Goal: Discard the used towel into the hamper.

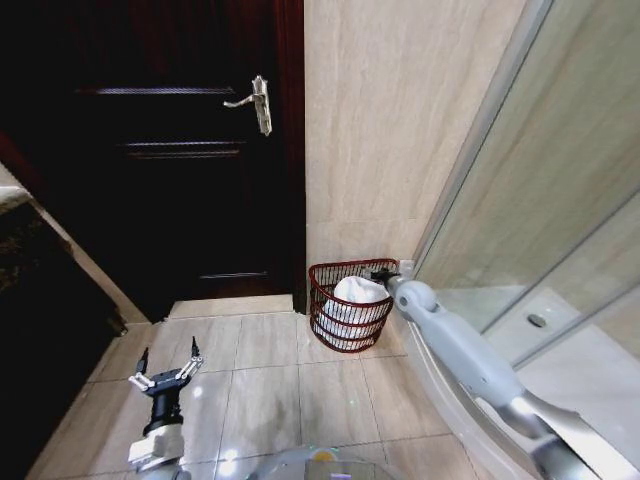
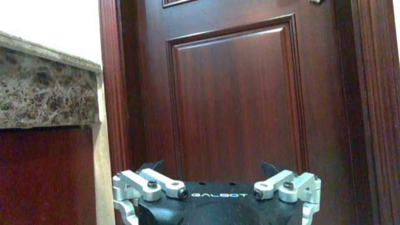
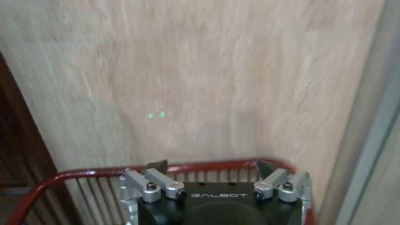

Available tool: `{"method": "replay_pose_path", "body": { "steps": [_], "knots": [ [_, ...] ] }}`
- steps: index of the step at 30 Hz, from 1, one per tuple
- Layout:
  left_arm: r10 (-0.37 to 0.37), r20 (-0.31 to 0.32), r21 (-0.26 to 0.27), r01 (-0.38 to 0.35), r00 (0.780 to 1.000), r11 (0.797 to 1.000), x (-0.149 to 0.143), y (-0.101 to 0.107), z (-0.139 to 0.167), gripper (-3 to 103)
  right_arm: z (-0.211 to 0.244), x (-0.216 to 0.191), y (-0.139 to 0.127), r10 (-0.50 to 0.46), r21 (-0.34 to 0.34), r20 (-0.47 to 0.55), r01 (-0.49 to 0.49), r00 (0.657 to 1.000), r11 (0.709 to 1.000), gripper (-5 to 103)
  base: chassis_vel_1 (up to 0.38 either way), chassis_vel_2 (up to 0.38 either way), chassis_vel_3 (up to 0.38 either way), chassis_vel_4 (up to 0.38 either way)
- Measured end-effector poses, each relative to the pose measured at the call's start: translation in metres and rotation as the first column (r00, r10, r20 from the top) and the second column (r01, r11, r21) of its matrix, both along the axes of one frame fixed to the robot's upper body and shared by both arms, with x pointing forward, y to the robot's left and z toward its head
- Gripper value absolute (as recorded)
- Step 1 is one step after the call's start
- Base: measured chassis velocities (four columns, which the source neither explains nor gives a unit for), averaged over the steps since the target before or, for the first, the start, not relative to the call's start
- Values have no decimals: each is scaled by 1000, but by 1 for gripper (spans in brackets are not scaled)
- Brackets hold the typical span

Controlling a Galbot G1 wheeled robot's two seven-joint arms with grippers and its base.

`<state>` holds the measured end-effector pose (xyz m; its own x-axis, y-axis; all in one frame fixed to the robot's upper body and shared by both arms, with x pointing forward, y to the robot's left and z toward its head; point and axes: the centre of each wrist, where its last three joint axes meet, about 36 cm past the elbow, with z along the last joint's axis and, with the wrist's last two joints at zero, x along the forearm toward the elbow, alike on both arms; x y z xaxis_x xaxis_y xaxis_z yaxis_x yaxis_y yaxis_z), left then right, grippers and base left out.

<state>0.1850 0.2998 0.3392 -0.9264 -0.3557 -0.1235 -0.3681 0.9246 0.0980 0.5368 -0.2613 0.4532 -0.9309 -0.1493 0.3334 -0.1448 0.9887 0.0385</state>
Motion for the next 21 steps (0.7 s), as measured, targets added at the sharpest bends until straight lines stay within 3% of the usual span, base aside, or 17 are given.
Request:
{"method": "replay_pose_path", "body": {
  "steps": [1,9,21],
  "knots": [
    [0,-2,-1,0,1000,1000,1,0,-1,100,-2,-5,-3,-2,-12,28,3,1000,1000,98,0,0,0,0],
    [-17,-18,-14,17,1000,1000,2,-3,-3,100,-4,-46,-24,-54,-41,235,65,971,997,100,0,0,0,0],
    [-103,-55,-78,98,993,992,-2,-10,7,100,5,-136,-32,-42,-84,412,83,910,993,100,0,0,0,0]
  ]
}}
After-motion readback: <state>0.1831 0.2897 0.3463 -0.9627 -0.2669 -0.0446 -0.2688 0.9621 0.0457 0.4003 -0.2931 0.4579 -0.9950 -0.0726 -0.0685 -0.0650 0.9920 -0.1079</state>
